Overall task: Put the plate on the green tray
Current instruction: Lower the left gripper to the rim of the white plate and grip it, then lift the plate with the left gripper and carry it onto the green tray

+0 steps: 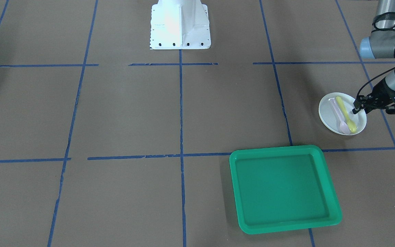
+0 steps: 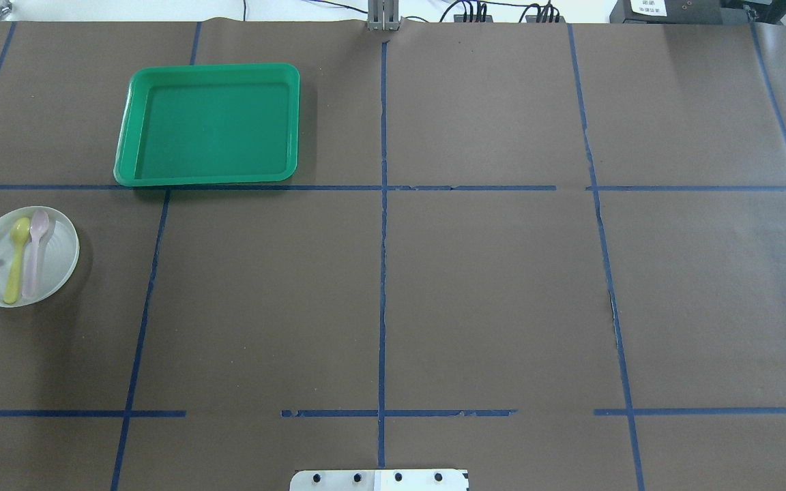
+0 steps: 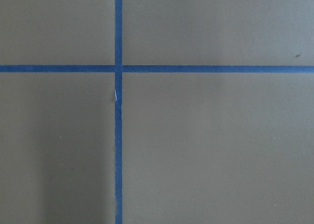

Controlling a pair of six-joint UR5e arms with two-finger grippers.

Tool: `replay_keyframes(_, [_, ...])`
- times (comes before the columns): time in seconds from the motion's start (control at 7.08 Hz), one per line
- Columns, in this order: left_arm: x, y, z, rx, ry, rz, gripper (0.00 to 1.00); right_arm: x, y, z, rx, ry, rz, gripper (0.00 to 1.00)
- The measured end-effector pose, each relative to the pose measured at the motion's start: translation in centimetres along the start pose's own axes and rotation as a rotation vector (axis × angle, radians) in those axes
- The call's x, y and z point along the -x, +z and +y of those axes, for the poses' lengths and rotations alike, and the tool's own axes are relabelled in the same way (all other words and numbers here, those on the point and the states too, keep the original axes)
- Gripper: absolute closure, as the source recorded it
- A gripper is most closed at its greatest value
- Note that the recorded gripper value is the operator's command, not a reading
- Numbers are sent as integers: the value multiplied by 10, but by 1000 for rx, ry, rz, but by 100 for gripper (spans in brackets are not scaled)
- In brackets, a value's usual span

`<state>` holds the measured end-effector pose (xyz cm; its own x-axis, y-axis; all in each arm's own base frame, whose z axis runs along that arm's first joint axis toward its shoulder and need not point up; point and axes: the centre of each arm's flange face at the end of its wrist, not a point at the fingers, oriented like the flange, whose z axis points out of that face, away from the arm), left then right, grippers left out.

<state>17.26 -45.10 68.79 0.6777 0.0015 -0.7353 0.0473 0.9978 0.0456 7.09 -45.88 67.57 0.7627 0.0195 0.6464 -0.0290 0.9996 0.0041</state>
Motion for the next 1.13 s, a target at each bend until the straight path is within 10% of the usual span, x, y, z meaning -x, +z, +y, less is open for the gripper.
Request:
replay_keyframes(0.28, [1,1,1,2,8,-1,100,0,0,0,0,0,0,0])
replay_keyframes(1.13, [5,-40,-5,63,-6,173,100,0,0,0,0,-1,0,0])
